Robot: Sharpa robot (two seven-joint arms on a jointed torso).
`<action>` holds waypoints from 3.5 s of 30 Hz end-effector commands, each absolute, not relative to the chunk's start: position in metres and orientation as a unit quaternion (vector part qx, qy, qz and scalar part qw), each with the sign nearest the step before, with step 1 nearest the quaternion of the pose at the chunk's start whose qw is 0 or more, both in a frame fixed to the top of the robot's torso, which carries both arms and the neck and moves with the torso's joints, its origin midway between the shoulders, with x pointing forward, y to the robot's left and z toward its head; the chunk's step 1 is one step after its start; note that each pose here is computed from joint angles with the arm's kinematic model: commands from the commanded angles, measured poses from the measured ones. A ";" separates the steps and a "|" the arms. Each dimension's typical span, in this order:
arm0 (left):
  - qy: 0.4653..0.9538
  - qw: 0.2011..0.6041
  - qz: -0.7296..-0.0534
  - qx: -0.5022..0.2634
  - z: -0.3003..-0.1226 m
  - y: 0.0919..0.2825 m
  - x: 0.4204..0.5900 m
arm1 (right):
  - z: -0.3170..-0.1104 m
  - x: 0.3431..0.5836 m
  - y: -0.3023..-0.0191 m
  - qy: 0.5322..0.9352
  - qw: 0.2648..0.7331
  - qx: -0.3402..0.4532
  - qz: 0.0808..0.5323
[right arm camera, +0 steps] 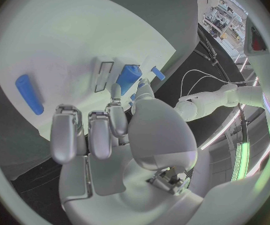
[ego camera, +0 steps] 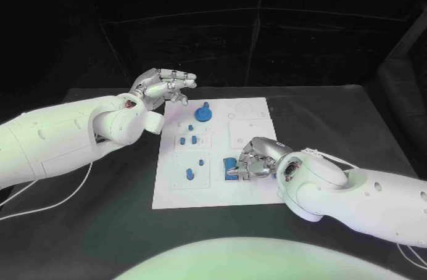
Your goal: Assemble the parts on the task board
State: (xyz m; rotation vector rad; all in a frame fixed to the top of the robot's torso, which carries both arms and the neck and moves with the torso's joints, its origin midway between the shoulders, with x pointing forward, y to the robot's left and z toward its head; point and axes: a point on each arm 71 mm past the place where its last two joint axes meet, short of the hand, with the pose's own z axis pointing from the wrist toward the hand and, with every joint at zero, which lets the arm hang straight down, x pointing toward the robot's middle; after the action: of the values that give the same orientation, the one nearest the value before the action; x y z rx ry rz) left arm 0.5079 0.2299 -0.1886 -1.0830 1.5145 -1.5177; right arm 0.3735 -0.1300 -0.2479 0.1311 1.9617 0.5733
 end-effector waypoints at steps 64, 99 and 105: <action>0.590 0.357 -0.590 -0.420 -0.190 0.233 0.507 | -0.256 0.380 -0.211 0.849 0.518 -0.024 0.100; 0.590 0.355 -0.591 -0.419 -0.190 0.233 0.506 | -0.240 0.372 -0.185 0.801 0.554 0.093 0.204; 0.591 0.354 -0.591 -0.419 -0.190 0.232 0.506 | -0.245 0.373 -0.176 0.815 0.530 0.104 0.210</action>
State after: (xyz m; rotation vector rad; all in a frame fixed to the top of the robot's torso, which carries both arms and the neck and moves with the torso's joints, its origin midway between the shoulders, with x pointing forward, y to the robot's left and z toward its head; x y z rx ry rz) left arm 0.5061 0.2338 -0.1915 -1.0877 1.5252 -1.5105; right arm 0.3732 -0.1772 -0.2431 0.1920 1.9205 0.4773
